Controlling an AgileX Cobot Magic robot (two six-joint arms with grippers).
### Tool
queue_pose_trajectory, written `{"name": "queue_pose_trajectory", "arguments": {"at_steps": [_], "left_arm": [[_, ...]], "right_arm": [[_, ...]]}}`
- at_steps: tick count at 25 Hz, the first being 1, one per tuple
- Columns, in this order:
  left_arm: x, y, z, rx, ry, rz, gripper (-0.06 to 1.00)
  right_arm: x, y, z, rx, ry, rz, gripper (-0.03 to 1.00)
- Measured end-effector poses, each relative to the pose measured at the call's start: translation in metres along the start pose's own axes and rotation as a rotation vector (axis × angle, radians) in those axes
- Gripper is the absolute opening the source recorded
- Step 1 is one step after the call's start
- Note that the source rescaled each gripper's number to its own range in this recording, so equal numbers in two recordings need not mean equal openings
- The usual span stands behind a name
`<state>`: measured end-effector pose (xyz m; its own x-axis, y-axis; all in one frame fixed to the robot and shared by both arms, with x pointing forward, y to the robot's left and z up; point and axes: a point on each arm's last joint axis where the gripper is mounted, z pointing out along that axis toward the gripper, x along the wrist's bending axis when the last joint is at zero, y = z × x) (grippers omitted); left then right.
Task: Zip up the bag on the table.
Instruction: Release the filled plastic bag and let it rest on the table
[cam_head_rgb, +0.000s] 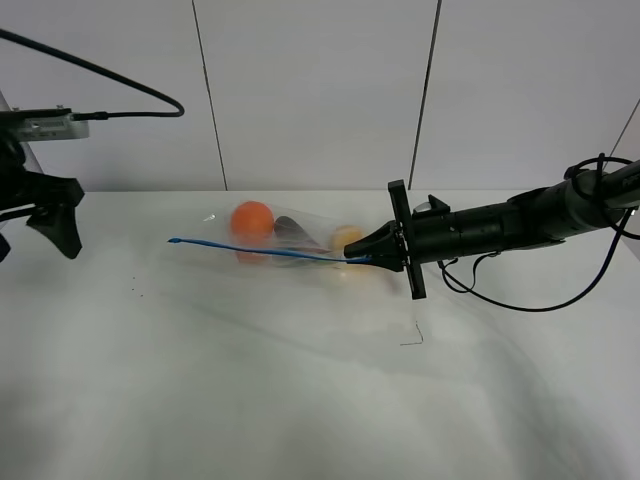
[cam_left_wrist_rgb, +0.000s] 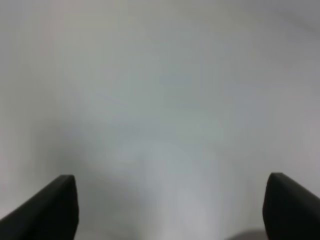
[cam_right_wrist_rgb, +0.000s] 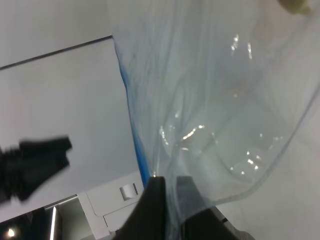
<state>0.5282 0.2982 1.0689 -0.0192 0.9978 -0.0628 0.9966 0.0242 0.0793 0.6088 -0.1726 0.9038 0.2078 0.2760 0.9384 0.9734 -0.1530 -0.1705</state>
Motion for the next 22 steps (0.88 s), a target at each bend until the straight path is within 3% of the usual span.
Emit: {"name": "queue_pose_trajectory", "arguments": {"at_steps": [5, 9, 12, 16, 22], "left_arm": [[0.001, -0.074, -0.010, -0.021, 0.000, 0.035, 1.00], [0.002, -0.138, 0.004, -0.020, 0.001, 0.045, 1.00], [0.004, -0.171, 0.018, -0.076, 0.002, 0.048, 1.00], [0.006, -0.204, 0.029, -0.205, 0.008, 0.052, 1.00], [0.007, -0.227, 0.022, -0.341, 0.027, 0.064, 1.00]], "right_arm": [[0.000, 0.000, 0.000, 0.000, 0.000, 0.000, 0.00], [0.000, 0.000, 0.000, 0.000, 0.000, 0.000, 0.00], [0.000, 0.000, 0.000, 0.000, 0.000, 0.000, 0.00], [0.000, 0.000, 0.000, 0.000, 0.000, -0.001, 0.00], [0.000, 0.000, 0.000, 0.001, -0.001, -0.004, 0.00]]}}
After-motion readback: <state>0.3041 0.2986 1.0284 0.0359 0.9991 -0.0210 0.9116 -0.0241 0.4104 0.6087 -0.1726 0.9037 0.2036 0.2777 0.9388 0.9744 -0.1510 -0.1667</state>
